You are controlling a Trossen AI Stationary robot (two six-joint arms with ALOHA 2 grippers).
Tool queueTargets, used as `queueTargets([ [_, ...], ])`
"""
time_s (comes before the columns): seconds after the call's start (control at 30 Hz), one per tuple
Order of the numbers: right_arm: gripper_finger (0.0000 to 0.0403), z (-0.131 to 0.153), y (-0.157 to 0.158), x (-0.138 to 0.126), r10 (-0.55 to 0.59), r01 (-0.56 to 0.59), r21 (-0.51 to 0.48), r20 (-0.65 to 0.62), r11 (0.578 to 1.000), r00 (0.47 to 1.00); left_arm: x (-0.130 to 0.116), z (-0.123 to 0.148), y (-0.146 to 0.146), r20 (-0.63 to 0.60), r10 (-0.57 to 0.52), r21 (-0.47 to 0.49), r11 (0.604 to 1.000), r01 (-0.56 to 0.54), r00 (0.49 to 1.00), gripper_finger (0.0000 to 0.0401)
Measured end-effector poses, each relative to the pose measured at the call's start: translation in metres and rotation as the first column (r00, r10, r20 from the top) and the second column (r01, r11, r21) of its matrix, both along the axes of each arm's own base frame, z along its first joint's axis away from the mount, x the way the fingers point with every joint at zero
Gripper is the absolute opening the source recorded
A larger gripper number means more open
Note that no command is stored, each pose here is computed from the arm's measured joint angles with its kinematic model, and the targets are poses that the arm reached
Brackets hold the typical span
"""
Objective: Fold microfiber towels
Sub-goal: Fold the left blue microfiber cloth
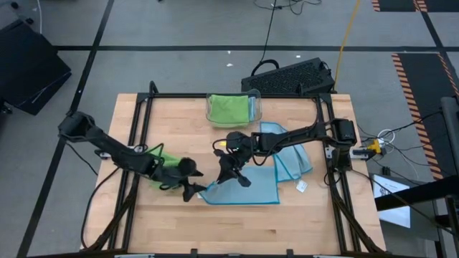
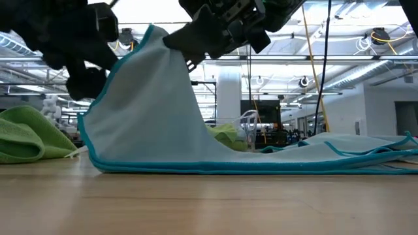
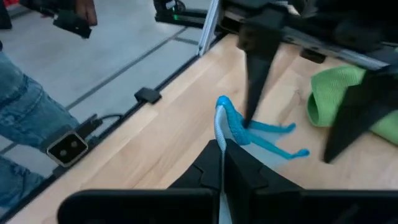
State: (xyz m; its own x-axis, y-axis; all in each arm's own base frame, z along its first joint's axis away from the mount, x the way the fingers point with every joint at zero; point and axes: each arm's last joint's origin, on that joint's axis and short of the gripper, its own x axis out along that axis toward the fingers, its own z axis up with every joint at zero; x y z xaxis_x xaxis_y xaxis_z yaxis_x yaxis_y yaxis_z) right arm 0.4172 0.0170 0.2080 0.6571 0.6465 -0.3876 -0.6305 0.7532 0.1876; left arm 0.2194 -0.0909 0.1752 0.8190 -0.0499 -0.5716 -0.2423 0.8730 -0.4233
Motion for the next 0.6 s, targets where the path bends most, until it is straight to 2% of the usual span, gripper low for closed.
queueTargets([
  [0.1, 0.0001, 0.002, 0.0, -0.001, 0.012, -0.011, -0.021, 0.017, 1.0, 1.0, 0.005, -0.01, 0.003, -0.06, -0.08, -0.012, 0.997, 0.08, 0.995, 0.0327],
  [0.2, 0.0001, 0.003, 0.0, -0.004, 0.018, -0.018, -0.031, -0.001, 0.999, 1.0, 0.008, -0.017, 0.005, -0.098, -0.115, -0.042, 0.993, 0.112, 0.989, 0.0314],
  [0.6, 0.0003, 0.004, 0.0, -0.005, 0.024, -0.024, -0.04, 0.004, 0.999, 1.0, 0.007, -0.023, 0.006, -0.156, -0.166, -0.023, 0.986, 0.164, 0.974, 0.0216],
])
